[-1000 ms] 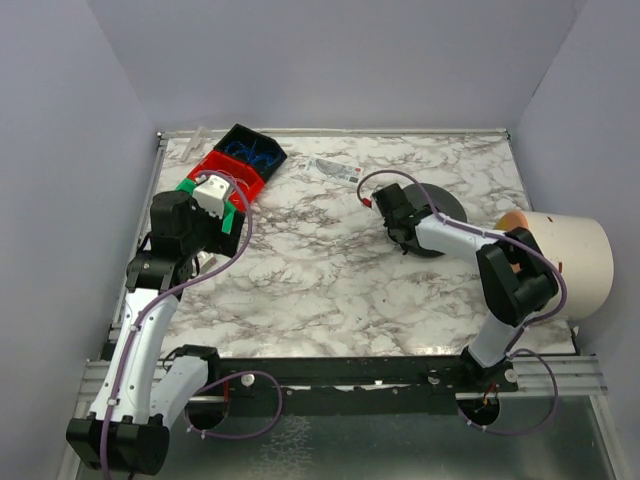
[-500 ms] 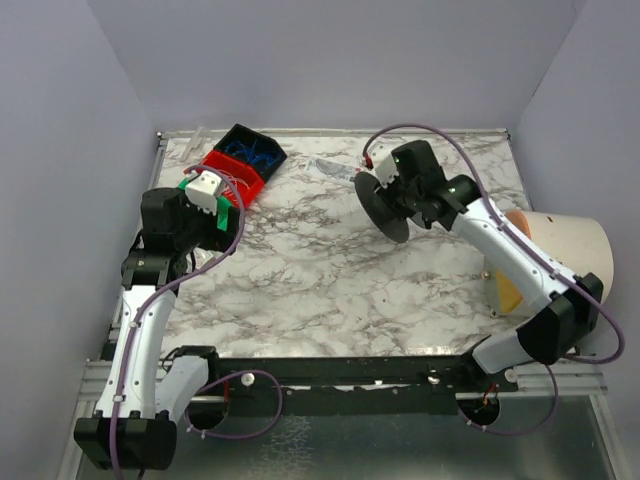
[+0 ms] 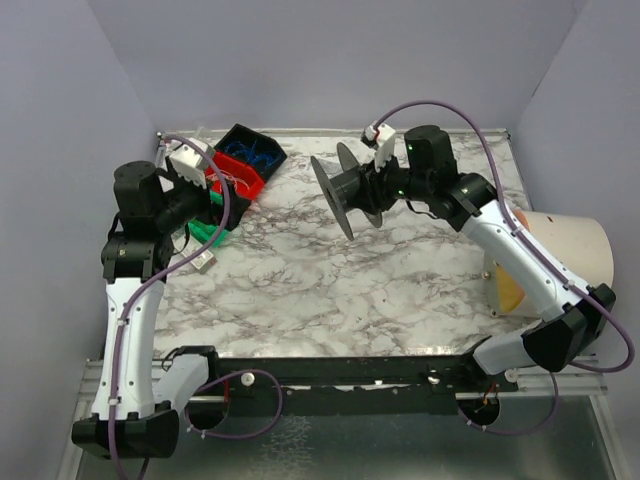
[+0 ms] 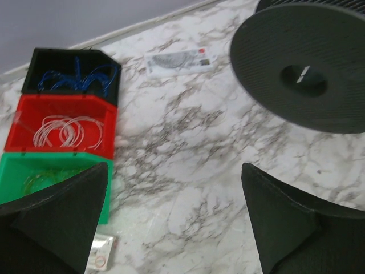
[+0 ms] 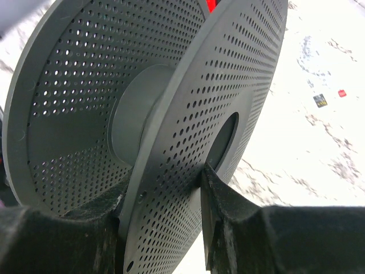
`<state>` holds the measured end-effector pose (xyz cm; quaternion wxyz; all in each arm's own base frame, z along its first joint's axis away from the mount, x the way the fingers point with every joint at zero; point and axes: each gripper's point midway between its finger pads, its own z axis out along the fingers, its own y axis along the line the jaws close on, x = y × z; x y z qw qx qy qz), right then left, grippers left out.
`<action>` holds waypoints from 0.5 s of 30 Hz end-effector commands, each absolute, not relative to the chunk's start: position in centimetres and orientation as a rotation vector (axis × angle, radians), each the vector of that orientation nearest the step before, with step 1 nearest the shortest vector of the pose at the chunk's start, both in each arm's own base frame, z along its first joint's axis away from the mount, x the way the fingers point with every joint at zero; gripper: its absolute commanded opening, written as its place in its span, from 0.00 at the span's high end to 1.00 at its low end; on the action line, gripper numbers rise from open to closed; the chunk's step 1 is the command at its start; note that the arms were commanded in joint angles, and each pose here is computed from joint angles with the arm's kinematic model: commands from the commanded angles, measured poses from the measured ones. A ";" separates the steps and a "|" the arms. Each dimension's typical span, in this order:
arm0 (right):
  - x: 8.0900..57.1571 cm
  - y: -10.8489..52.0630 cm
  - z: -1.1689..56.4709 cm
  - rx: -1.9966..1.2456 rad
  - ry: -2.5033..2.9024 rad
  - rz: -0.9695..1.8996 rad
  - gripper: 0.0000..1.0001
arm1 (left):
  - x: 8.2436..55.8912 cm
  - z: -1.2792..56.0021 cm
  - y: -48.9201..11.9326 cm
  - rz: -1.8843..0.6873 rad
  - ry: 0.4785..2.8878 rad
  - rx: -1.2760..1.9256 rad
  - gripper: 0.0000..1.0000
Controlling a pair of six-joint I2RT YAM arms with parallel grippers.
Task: Wrap the cables
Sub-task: Place the cable reel at the center of the board.
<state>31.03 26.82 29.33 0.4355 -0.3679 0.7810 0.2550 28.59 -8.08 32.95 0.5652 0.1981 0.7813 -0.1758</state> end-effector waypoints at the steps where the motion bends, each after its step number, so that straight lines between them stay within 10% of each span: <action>1: 32.5 30.3 31.9 -0.752 1.837 0.842 0.99 | 28.6 36.1 -12.5 -0.776 1.732 0.469 0.01; 15: 34.8 32.0 25.3 -0.531 2.085 0.915 0.99 | 33.8 32.9 -20.5 -0.992 1.791 0.465 0.01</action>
